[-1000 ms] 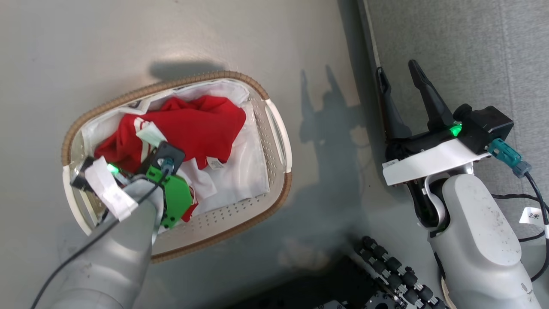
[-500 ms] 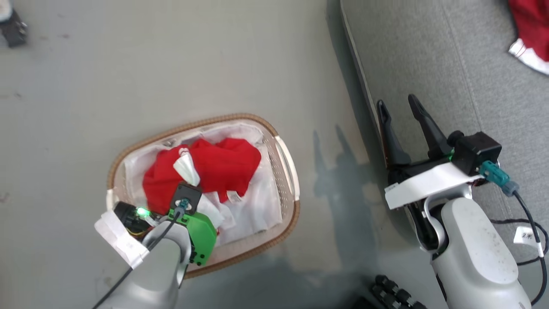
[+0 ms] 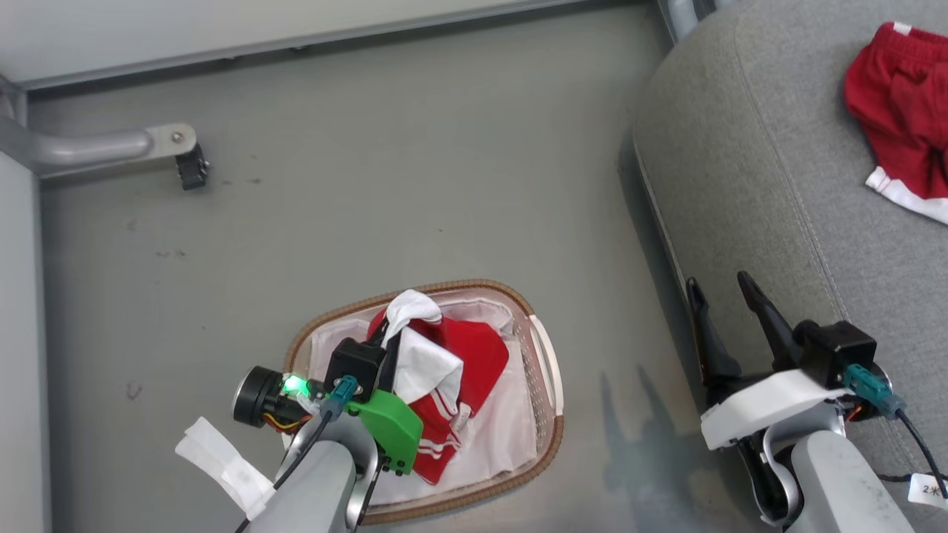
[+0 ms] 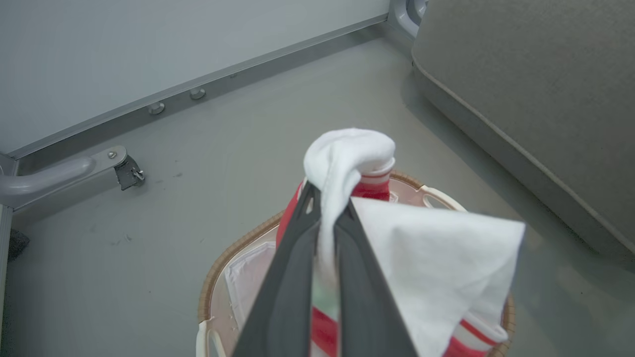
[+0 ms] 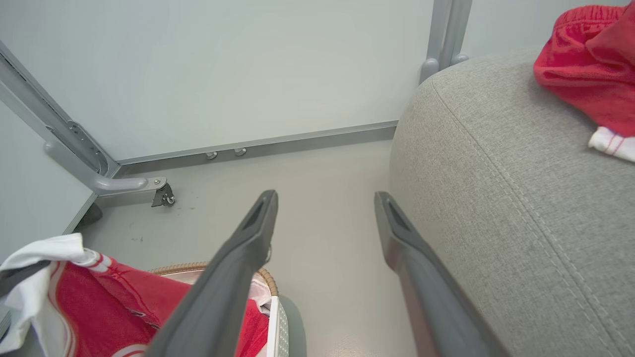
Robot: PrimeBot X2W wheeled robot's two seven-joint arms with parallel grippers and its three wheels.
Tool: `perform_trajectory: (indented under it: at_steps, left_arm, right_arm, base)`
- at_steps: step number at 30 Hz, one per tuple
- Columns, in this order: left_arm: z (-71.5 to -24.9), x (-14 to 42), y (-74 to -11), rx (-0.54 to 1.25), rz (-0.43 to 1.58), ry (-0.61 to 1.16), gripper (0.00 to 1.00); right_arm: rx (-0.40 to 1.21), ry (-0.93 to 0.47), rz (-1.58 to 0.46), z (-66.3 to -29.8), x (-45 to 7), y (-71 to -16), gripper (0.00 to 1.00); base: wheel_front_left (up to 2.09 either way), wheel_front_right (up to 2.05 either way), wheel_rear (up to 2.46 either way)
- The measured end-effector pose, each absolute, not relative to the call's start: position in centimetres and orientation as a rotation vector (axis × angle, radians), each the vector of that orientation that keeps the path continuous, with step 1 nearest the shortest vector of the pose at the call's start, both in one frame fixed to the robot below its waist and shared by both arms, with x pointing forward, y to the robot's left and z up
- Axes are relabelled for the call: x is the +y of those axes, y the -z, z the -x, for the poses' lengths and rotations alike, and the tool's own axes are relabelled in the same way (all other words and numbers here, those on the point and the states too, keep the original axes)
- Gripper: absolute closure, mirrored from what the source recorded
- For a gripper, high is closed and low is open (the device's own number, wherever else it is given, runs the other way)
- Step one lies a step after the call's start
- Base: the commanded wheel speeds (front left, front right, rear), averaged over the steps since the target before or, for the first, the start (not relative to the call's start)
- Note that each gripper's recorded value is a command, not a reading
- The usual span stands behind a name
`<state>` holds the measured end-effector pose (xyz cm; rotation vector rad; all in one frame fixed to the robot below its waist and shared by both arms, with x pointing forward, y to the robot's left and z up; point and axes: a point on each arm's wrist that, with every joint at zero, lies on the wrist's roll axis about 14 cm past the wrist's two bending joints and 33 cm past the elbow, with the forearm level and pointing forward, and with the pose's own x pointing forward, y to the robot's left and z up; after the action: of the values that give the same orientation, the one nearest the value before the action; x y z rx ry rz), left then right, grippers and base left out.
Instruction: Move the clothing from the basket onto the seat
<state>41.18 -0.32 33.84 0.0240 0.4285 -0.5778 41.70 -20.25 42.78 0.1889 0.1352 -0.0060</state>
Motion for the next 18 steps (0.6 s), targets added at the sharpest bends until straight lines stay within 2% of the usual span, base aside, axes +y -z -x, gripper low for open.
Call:
perform_trajectory:
  at_steps: [10, 18]
  left_arm:
    - [-43.1, -0.4, -48.5, 0.009, 0.046, 0.541, 1.00]
    - [-42.4, 0.6, -56.6, -0.210, 0.061, 0.514, 1.00]
  right_arm:
    - [0.091, -0.081, -0.209, -38.8, -17.0, -45.1, 0.00]
    - [0.054, -0.129, -0.225, -37.1, -15.1, -46.6, 0.00]
  base:
    - [0.00, 0.00, 0.00]
    - [0.00, 0.00, 0.00]
